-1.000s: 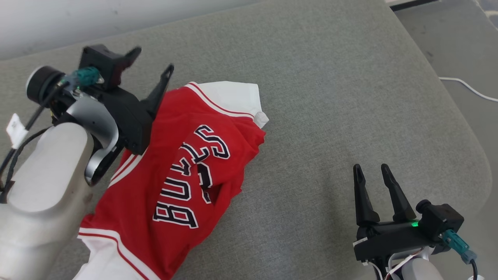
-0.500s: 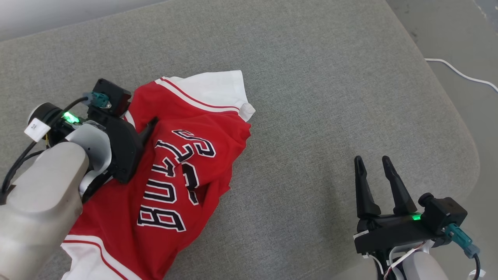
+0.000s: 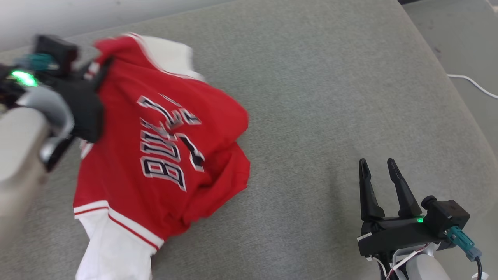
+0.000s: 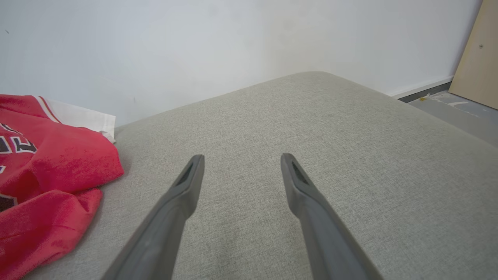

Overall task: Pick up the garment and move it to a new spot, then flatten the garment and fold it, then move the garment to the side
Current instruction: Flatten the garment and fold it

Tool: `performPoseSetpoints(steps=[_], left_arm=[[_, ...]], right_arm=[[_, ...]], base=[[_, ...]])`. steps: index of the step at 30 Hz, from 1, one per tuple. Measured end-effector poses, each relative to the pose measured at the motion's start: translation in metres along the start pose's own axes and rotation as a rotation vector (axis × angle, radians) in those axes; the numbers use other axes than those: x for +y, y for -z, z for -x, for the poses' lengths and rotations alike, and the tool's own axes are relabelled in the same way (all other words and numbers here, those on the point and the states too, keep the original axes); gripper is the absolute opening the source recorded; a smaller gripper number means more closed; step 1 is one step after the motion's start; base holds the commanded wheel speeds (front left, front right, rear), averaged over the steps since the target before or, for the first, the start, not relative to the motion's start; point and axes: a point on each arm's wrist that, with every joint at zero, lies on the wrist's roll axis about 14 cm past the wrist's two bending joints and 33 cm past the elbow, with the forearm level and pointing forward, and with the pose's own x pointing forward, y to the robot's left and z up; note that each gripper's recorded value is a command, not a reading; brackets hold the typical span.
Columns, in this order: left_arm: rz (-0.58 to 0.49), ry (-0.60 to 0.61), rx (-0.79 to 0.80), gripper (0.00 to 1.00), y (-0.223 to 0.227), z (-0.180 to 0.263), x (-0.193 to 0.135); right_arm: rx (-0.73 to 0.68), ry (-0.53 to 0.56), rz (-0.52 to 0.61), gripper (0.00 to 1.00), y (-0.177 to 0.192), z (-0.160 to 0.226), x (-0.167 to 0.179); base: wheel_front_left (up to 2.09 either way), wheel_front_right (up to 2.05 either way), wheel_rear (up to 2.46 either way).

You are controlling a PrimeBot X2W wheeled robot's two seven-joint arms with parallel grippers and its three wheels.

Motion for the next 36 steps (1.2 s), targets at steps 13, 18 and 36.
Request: performPoseSetpoints(steps=[13, 18, 36], left_arm=[[-0.015, -0.306, 0.042, 1.00, 0.041, 0.071, 0.088], [-0.004, -0.334, -0.054, 1.00, 0.017, 0.076, 0.083], [0.067, -0.508, -0.376, 1.00, -0.034, 0.191, 0.040]], right_arm=[[0.004, -0.059, 0.006, 1.00, 0.003, -0.003, 0.019], [-0.006, -0.090, 0.015, 1.00, 0.000, -0.006, 0.029], [-0.023, -0.208, 0.015, 1.00, -0.004, 0.012, 0.067]], base=[[0.00, 0.00, 0.00], [0.00, 0.00, 0.00], [0.00, 0.00, 0.00]])
